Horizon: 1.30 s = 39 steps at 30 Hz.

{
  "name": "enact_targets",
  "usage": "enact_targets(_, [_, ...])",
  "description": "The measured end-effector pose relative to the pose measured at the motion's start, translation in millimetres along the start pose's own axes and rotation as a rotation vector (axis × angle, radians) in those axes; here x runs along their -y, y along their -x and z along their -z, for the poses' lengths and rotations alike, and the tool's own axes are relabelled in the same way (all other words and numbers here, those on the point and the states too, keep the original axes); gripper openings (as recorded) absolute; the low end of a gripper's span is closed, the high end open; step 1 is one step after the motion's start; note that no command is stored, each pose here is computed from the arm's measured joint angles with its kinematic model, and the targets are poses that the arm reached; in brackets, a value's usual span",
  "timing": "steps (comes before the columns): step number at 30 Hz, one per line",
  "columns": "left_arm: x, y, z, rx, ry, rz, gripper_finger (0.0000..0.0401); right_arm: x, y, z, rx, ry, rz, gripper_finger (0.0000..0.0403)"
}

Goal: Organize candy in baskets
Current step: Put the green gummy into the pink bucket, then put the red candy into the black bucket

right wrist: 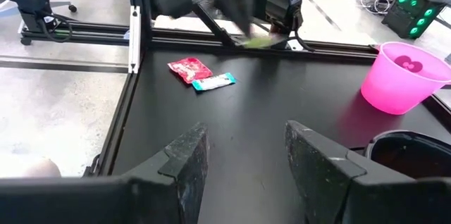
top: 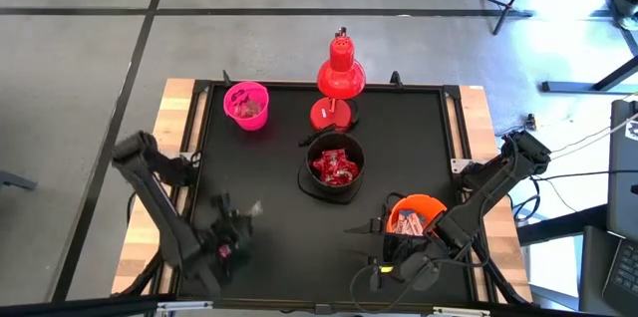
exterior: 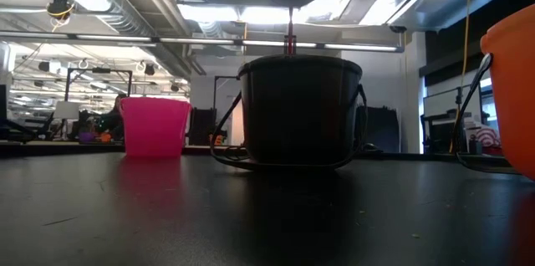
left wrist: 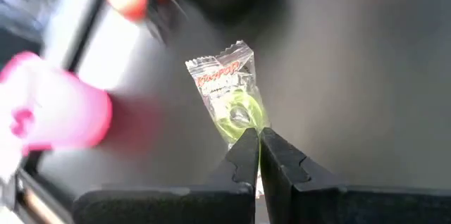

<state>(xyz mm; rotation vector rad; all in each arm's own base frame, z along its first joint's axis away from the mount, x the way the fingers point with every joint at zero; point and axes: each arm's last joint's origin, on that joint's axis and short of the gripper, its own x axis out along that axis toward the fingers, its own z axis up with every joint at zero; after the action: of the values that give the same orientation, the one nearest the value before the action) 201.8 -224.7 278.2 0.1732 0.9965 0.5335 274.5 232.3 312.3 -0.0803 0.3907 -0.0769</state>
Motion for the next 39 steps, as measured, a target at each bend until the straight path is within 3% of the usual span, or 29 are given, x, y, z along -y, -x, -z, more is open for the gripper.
enact_targets(4, [-37,-16,-5,0.139,0.068,0.016,0.0,0,0,-1,0.006,-0.006,-0.002,0.0184])
enact_targets(10, [-100,-65,7,0.262,0.214,0.082,0.0,-1,0,-3,0.026,-0.024,-0.009,0.0184])
enact_targets(16, [-182,-96,29,0.391,0.496,-0.119,0.0,-1,0,-3,0.028,-0.011,-0.009,0.0184])
enact_targets(21, [-230,-92,36,0.456,0.549,-0.254,0.0,-1,0,-4,0.032,0.043,0.005,0.0184])
enact_targets(32, [-276,-101,31,0.476,0.643,-0.216,0.0004,2,-2,-5,0.041,0.035,0.033,0.0184])
enact_targets(39, [-285,-108,32,0.454,0.648,-0.215,0.0072,1,-2,-5,0.035,0.034,0.014,0.0184])
